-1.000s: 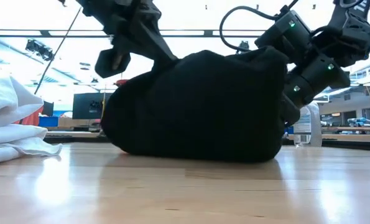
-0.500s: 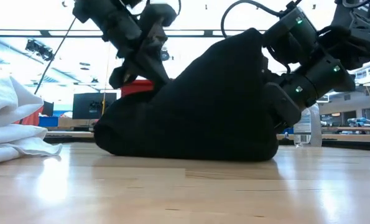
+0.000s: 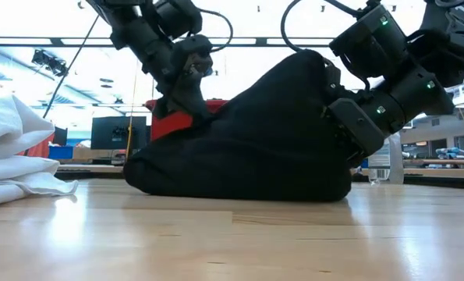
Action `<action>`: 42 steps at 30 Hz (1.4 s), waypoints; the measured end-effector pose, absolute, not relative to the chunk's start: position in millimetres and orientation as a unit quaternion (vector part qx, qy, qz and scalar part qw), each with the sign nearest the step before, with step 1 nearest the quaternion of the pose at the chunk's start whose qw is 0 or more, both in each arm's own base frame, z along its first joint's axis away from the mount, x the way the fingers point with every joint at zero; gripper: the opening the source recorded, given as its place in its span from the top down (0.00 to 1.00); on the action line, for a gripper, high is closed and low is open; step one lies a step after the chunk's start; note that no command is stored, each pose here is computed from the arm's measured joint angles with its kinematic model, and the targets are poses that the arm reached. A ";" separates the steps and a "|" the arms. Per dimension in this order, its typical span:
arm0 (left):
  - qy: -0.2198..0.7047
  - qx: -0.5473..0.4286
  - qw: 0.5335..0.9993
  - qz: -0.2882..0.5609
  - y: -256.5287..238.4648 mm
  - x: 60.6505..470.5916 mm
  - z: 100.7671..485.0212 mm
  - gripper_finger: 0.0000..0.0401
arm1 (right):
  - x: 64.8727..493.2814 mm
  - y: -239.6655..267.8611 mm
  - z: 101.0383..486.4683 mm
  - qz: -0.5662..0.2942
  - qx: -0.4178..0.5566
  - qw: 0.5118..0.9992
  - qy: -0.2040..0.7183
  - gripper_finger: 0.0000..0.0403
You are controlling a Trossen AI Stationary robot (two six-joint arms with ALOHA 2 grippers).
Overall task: Fold Laundry from Bin
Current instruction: Fold the black shirt
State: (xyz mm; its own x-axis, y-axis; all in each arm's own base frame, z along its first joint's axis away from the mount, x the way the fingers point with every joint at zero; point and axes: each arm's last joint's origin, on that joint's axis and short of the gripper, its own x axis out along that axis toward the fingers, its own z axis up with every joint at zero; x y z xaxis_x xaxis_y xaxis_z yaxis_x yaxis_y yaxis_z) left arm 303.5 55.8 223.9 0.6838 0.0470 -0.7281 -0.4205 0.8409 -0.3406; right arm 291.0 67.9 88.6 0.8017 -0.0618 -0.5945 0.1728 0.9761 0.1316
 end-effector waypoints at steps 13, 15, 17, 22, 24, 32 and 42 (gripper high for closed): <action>0.439 -0.175 0.872 0.127 70.3 318.8 178.4 0.96 | 291.7 68.2 89.3 -0.065 0.103 0.945 0.302 0.64; 0.453 -0.156 0.866 0.147 72.0 316.0 176.6 0.90 | 291.8 68.1 89.3 -0.065 0.104 0.945 0.302 0.64; 0.463 -0.137 0.860 0.168 74.5 313.5 175.4 0.82 | 291.8 68.3 89.4 -0.064 0.104 0.946 0.302 0.64; 0.470 -0.100 0.862 0.160 76.6 312.1 178.8 0.61 | 291.8 68.3 89.4 -0.064 0.105 0.946 0.301 0.64; 0.475 -0.092 0.861 0.155 77.7 310.0 190.1 0.54 | 291.9 68.2 89.5 -0.064 0.105 0.946 0.301 0.64; 0.451 -0.084 0.885 0.085 68.0 292.7 250.9 0.47 | 292.1 68.2 89.6 -0.063 0.104 0.946 0.301 0.64; 0.433 -0.110 0.895 -0.019 46.4 286.7 265.0 0.56 | 292.2 68.3 89.7 -0.063 0.106 0.946 0.301 0.64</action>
